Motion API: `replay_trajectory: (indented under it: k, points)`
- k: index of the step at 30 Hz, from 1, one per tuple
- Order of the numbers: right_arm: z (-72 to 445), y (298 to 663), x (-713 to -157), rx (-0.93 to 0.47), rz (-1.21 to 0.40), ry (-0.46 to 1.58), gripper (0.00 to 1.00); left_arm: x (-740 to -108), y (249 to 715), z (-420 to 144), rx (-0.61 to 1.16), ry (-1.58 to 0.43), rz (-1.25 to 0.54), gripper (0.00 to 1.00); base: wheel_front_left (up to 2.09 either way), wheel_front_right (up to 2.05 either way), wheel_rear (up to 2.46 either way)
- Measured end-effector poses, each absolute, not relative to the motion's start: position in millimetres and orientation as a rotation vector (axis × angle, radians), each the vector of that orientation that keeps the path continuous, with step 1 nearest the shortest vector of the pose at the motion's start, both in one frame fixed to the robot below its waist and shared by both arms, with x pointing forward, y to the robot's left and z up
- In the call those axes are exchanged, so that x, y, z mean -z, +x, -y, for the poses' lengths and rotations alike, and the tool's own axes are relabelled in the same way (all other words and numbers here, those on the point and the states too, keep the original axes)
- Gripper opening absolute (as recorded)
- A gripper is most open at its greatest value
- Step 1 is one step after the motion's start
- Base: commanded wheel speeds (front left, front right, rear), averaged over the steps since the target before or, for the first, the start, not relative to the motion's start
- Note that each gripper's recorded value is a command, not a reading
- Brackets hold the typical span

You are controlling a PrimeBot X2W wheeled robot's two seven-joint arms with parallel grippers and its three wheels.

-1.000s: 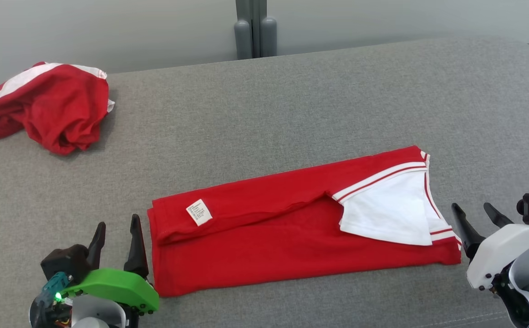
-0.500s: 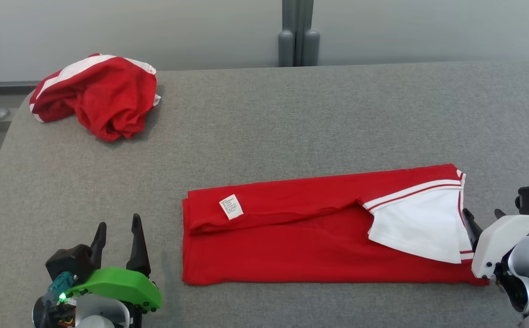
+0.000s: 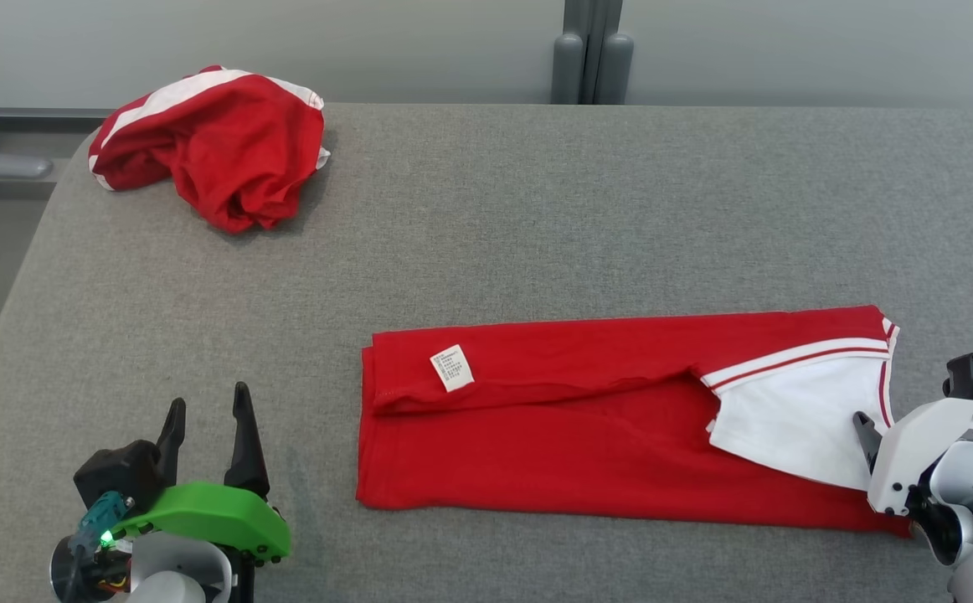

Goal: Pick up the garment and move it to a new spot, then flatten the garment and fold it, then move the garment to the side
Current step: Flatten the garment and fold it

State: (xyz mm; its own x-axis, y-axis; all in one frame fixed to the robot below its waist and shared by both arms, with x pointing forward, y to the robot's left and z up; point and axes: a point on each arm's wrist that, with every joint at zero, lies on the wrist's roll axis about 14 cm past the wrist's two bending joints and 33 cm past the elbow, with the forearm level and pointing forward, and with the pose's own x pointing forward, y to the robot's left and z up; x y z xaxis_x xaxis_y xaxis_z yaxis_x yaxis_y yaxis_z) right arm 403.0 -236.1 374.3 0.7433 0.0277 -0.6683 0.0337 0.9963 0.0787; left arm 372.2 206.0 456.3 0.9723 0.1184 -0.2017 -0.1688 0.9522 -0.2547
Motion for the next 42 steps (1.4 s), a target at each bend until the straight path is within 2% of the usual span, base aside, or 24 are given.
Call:
replay_trajectory:
  k: [3, 6, 7, 8, 17, 23, 30, 37, 42]
  points:
    - [233.9, 403.2, -370.1, -0.003, -0.744, 0.089, 1.00, -456.1, 372.9, -206.2, -0.149, -0.272, -0.187, 1.00, 0.00, 0.00, 0.00]
    - [229.7, 404.6, -368.8, -0.016, -0.743, 0.088, 0.23, -456.3, 374.4, -204.4, -0.143, -0.272, -0.190, 1.00, 0.00, 0.00, 0.00]
    - [227.7, 405.1, -369.0, -0.024, -0.740, 0.080, 0.14, -456.0, 374.9, -204.1, -0.144, -0.270, -0.192, 1.00, 0.00, 0.00, 0.00]
    - [226.8, 405.4, -369.3, -0.030, -0.738, 0.075, 0.00, -456.0, 375.5, -203.2, -0.143, -0.269, -0.193, 1.00, 0.00, 0.00, 0.00]
    - [237.5, 407.0, -378.5, -0.010, -0.683, 0.077, 0.00, -458.7, 382.8, -190.7, -0.107, -0.268, -0.190, 1.00, 0.00, 0.00, 0.00]
    - [282.5, 403.9, -401.2, 0.085, -0.608, 0.085, 0.00, -461.3, 388.2, -177.1, -0.068, -0.272, -0.188, 1.00, 0.00, 0.00, 0.00]
    - [328.3, 380.8, -416.0, 0.194, -0.569, 0.089, 0.00, -461.9, 394.9, -159.9, -0.020, -0.274, -0.192, 1.00, 0.00, 0.00, 0.00]
    - [323.9, 375.5, -427.2, 0.198, -0.519, 0.134, 0.00, -461.1, 399.1, -145.7, 0.021, -0.271, -0.202, 1.00, 0.00, 0.00, 0.00]
    - [303.2, 381.6, -435.7, 0.144, -0.492, 0.135, 0.00, -461.2, 397.5, -144.6, 0.025, -0.269, -0.203, 1.00, 0.00, 0.00, 0.00]
